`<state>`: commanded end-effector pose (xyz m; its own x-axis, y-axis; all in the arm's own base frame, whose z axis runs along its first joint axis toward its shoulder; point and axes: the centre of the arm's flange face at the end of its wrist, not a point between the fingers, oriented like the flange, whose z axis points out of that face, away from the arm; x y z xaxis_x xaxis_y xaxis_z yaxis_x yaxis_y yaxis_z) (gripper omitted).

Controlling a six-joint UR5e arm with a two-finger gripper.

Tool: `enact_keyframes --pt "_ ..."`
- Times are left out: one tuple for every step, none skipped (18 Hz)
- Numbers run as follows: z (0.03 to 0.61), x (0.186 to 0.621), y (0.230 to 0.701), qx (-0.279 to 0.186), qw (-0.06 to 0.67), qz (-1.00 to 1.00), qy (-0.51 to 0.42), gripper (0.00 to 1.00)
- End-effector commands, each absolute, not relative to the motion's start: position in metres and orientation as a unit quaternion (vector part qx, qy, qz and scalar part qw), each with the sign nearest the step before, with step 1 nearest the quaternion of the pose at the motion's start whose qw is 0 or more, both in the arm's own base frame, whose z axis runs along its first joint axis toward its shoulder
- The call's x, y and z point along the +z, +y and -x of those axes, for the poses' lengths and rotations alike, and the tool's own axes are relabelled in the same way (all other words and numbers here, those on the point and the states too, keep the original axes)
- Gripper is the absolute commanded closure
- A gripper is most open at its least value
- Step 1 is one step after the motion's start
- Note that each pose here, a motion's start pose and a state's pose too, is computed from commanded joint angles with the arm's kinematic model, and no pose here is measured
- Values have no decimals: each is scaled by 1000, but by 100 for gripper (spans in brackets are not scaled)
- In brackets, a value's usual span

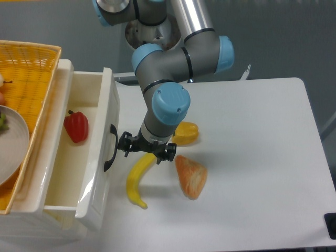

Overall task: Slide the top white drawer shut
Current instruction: 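Keep pushing the drawer front until it sits flush with the unit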

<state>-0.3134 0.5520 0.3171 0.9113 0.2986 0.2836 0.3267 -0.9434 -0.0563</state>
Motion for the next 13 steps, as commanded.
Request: enact_keyframes --pt "312 317 553 -136 51 977 -159 0" --pt "311 318 553 -137 52 977 -158 0" --pt "310 320 554 -136 53 977 -158 0" --pt "306 321 556 -136 54 977 -155 0" --pt "301 321 559 -137 53 977 -153 0" --pt "298 322 560 -137 53 977 -153 0" --pt "297 323 561 -136 53 977 -153 0" --pt "297 323 561 -136 53 977 -153 0" --pt "297 321 561 -137 52 977 -154 0" --pt "296 321 562 -137 52 977 -154 0" --pt "296 322 561 -137 52 977 -154 0" --pt "292 323 563 -137 52 978 -151 0" --pt "288 323 565 -137 52 978 -147 0"
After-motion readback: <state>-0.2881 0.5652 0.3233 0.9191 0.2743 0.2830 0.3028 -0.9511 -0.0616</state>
